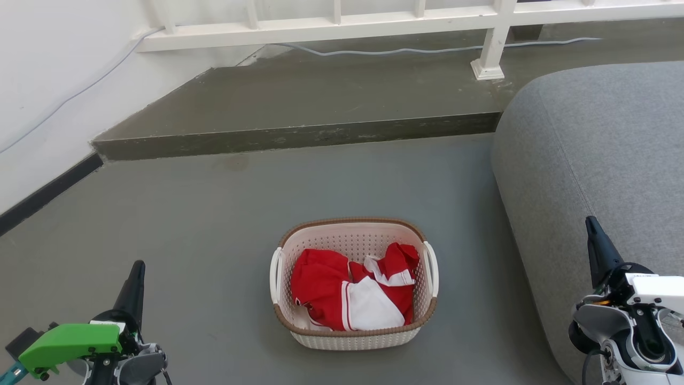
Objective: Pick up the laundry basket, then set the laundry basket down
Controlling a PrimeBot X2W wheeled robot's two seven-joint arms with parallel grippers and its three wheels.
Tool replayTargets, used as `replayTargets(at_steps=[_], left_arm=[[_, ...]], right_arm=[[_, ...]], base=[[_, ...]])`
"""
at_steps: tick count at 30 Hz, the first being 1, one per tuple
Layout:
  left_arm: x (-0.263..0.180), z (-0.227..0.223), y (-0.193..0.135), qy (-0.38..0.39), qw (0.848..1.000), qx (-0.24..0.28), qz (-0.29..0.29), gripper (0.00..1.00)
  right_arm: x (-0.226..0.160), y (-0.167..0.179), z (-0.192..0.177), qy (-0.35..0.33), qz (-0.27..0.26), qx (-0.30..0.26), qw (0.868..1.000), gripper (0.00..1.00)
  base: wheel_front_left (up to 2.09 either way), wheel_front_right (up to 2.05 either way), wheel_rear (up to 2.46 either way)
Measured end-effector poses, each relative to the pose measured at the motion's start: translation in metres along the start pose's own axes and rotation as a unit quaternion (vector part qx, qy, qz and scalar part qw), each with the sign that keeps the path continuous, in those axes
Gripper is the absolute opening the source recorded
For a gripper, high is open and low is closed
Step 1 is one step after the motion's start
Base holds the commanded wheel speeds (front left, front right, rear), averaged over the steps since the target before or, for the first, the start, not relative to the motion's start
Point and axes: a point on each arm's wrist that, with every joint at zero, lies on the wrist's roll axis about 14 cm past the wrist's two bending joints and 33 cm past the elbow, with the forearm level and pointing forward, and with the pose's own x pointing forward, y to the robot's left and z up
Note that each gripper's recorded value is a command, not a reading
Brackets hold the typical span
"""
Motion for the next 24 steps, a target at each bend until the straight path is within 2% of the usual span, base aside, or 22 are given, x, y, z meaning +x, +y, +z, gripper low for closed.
replayTargets(at_steps=[24], left_arm=[[0.0000, -0.0004, 0.0000, 0.001, 1.000, 0.000, 0.000, 0.00]], right_arm=[[0.0001, 0.0006, -0.0001, 0.000, 0.001, 0.001, 1.000, 0.00]], base=[[0.00, 0.00, 0.00]])
